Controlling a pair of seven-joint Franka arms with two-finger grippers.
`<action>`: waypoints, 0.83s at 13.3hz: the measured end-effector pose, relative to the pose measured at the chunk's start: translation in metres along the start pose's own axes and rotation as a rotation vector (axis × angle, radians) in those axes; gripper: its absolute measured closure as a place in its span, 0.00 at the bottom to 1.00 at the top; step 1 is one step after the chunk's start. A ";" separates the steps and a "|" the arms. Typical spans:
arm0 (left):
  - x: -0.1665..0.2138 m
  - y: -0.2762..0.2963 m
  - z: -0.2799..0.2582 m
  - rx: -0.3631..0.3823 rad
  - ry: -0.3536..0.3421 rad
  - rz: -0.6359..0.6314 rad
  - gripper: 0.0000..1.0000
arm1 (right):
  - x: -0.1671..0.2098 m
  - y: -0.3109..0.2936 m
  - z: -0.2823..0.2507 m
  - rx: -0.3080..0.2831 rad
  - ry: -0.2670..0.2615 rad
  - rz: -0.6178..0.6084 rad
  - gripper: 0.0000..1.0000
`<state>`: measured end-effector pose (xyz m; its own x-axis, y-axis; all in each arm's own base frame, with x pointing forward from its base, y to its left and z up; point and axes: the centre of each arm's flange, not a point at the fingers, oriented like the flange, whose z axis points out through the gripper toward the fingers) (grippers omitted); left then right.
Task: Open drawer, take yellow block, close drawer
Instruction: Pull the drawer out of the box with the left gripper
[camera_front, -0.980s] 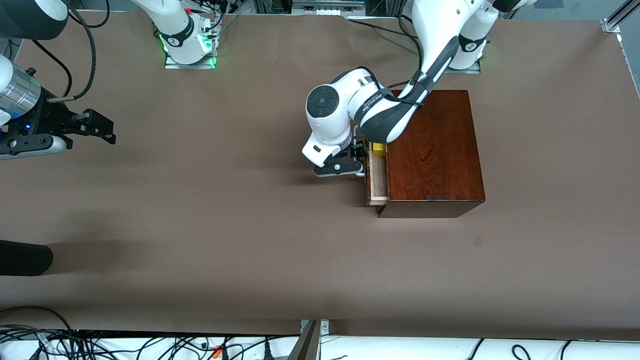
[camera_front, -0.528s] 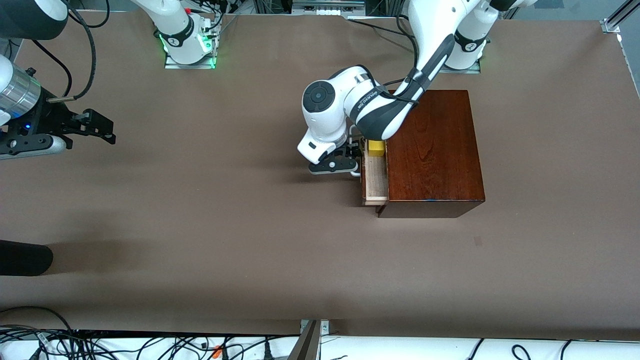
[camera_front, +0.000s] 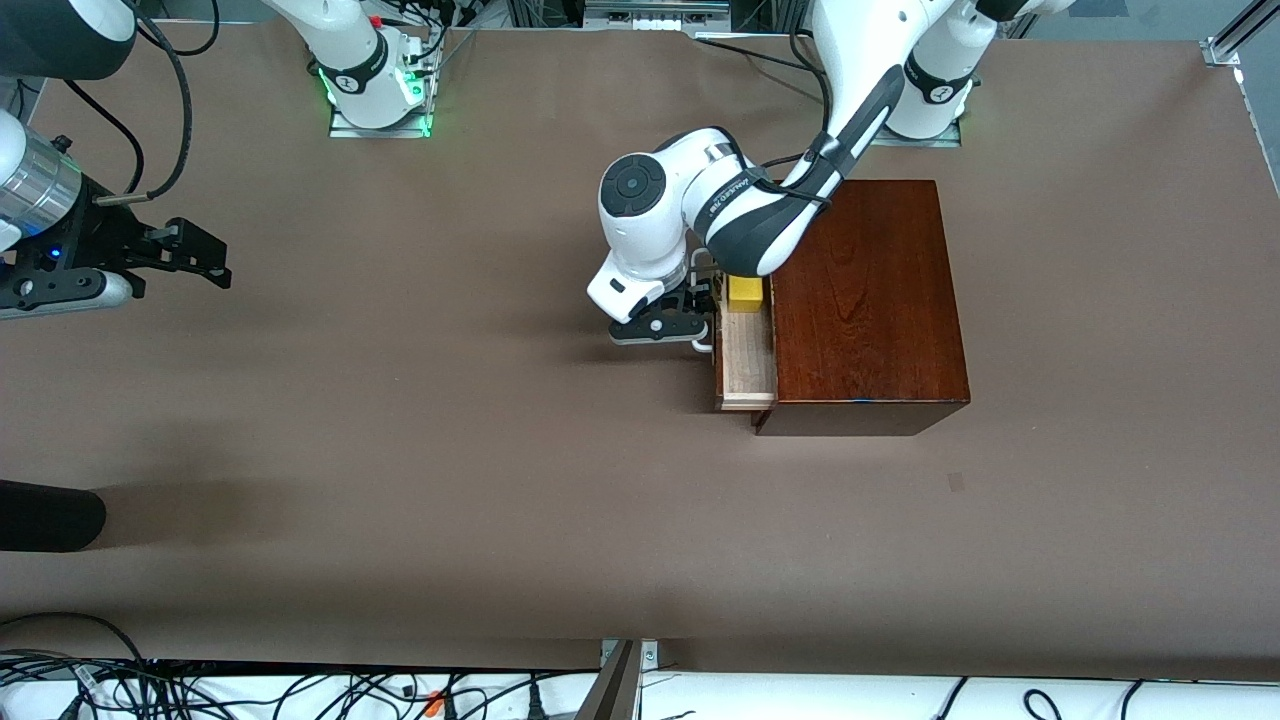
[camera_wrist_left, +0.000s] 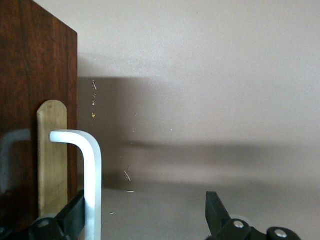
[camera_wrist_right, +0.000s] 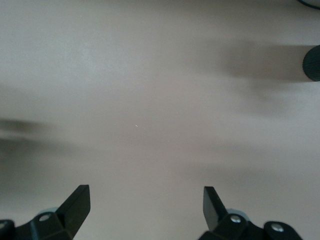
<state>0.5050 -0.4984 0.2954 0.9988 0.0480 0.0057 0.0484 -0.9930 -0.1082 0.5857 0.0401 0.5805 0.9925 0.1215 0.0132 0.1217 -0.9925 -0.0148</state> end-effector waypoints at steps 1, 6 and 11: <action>0.000 0.001 -0.001 -0.004 0.000 -0.002 0.00 | 0.000 0.000 0.000 0.000 0.000 0.000 0.00; 0.001 0.003 -0.006 -0.027 -0.006 -0.012 0.00 | 0.000 0.000 0.000 0.000 0.000 0.001 0.00; 0.001 0.003 -0.006 -0.027 -0.007 -0.014 0.00 | 0.000 0.001 0.000 0.000 0.000 0.001 0.00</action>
<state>0.5063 -0.5019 0.3010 0.9981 0.0622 0.0005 0.0620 -0.9948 -0.0813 0.5857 0.0395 0.5804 0.9926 0.1205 0.0132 0.1207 -0.9926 -0.0148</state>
